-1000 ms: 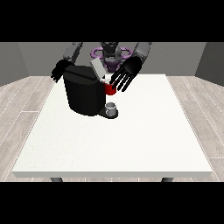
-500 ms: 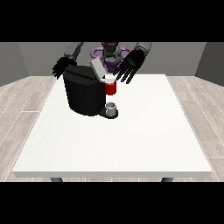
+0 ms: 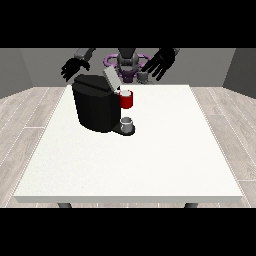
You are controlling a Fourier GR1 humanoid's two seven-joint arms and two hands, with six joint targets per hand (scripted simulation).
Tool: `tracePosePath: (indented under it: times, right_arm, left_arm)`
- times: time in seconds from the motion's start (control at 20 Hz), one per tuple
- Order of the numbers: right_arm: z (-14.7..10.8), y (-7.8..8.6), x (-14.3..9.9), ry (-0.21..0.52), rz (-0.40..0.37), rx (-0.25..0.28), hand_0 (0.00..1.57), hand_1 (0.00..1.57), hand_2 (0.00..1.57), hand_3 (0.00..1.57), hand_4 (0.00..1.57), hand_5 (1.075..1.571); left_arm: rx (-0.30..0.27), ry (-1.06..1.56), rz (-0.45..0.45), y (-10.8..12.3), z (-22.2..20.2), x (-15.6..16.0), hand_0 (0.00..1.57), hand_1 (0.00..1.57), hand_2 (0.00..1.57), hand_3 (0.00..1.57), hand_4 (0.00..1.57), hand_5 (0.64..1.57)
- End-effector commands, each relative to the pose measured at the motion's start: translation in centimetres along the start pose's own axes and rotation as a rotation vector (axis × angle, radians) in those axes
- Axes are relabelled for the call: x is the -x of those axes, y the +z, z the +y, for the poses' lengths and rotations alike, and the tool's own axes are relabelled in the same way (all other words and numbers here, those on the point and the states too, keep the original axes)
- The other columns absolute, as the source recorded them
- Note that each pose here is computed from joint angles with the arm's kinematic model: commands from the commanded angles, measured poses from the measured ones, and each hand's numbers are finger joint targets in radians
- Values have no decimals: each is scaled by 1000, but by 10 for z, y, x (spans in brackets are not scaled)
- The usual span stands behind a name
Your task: Insert the coffee pod into the coffee machine and close the lid
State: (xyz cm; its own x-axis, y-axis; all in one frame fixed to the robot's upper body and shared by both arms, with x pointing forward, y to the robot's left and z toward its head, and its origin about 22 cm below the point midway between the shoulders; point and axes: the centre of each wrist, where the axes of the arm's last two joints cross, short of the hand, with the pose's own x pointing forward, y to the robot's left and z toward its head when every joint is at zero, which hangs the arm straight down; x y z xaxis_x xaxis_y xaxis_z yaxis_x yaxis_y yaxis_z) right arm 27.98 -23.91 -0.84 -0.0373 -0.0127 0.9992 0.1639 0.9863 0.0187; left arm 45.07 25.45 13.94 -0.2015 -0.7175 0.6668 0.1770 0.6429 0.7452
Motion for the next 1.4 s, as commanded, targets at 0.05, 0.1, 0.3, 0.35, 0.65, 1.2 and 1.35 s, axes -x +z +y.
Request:
tracePosePath:
  times: [0.05, 0.1, 0.3, 0.35, 0.65, 1.2, 1.35]
  right_arm:
    - [-25, 5, 5, 68, 28, 7, 0, 0, 0, 0, 357, 1571]
    - [-25, 12, 6, 51, 21, -22, 0, 0, 0, 0, 366, 1571]
    - [-35, 4, -8, 73, 34, -60, 0, 0, 0, 0, 289, 1571]
    - [-18, 0, -25, 56, -2, -125, 0, 0, 0, 0, 257, 1571]
    - [-23, -9, -31, 71, 3, -111, 0, 0, 0, 0, 0, 1571]
    - [-2, -24, -40, 161, -23, -205, 0, 0, 0, 0, 161, 1571]
    - [-6, -37, -51, 161, -38, -249, 0, 0, 0, 0, 123, 1571]
  left_arm:
    - [-2, 403, -3, 9, -51, 25, 0, 0, 0, 0, 261, 1571]
    - [-37, 423, 23, 19, -63, 41, 0, 0, 0, 0, 237, 1571]
    - [21, 517, 49, 41, -115, 62, 0, 0, 0, 0, 0, 1571]
    - [-16, 568, 49, 46, -113, 70, 0, 0, 0, 0, 0, 1571]
    - [35, 710, 95, 50, -140, 62, 0, 0, 0, 0, 90, 1571]
    - [55, 857, 57, 81, -154, 69, 0, 0, 0, 0, 27, 1571]
    - [3, 828, 15, 94, -150, 68, 0, 0, 0, 0, 0, 1571]
